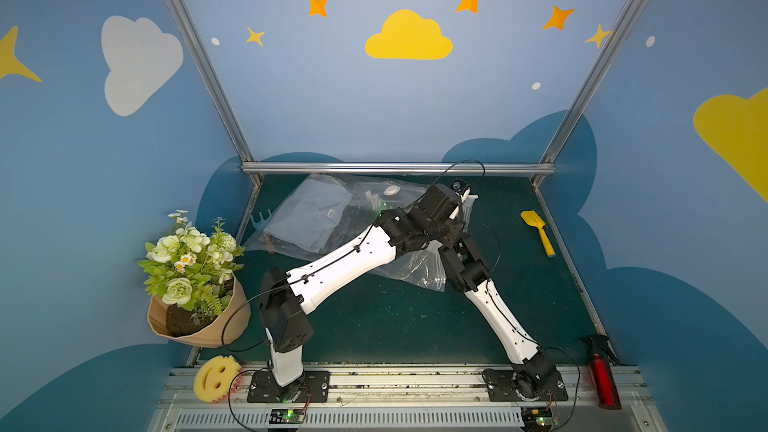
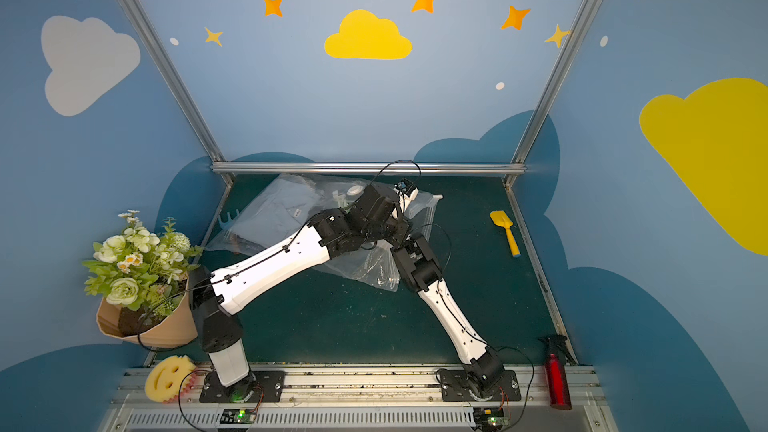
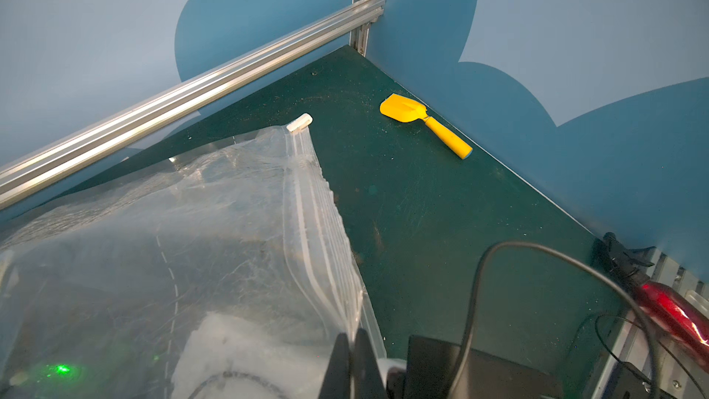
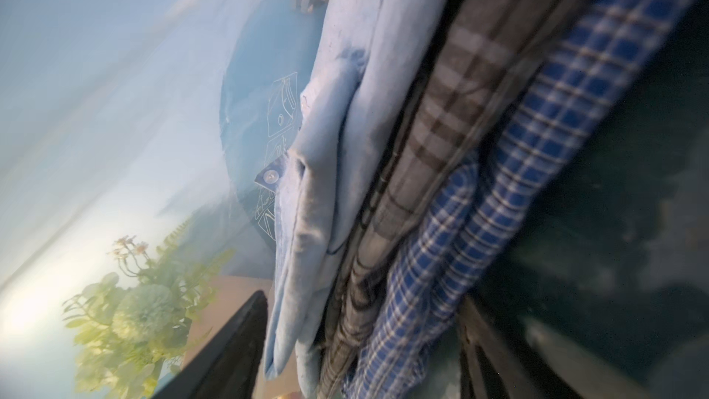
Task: Take the shirt out of the vacuum bag
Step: Move the shirt from the vacuum bag, then move the vacuum bag to the center of the board.
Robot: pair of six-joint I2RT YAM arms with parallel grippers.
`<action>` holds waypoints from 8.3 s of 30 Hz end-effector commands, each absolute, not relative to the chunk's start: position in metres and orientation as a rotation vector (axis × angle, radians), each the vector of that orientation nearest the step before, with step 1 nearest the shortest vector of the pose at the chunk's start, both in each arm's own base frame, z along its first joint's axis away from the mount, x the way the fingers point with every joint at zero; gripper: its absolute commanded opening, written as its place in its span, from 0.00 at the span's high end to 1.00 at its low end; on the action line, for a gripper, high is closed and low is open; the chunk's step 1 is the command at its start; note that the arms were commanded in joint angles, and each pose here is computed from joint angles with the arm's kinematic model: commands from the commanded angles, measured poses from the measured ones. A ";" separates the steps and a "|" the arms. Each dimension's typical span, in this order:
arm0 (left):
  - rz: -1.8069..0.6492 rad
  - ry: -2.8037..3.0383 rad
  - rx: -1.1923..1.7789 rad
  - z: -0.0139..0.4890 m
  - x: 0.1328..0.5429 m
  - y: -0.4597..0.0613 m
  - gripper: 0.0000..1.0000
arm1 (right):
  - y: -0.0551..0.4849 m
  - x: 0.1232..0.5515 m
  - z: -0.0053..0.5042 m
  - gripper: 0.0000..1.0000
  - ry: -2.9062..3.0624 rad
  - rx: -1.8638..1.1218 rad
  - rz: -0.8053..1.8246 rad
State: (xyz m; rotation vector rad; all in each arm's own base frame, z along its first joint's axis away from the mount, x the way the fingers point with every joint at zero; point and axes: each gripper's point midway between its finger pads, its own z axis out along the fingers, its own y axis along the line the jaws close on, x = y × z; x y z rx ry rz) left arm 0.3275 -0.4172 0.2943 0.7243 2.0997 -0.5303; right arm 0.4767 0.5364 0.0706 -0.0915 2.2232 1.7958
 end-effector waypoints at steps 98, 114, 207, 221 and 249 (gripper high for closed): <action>-0.256 2.394 -1.155 0.011 0.406 0.032 0.96 | 0.321 0.406 0.018 1.00 2.638 0.112 1.319; -0.263 2.385 -1.152 0.011 0.405 0.032 0.97 | 0.290 0.389 0.009 1.00 2.644 0.195 1.329; -0.374 2.230 -1.341 0.055 0.316 0.040 0.11 | 0.069 0.380 0.107 0.31 2.517 0.563 1.003; -0.402 2.246 -1.346 0.027 0.342 0.040 0.30 | 0.059 0.368 0.086 0.33 2.625 0.579 0.860; -0.296 2.203 -0.940 0.142 0.419 0.035 0.97 | 0.135 0.372 0.043 0.89 2.719 0.514 1.034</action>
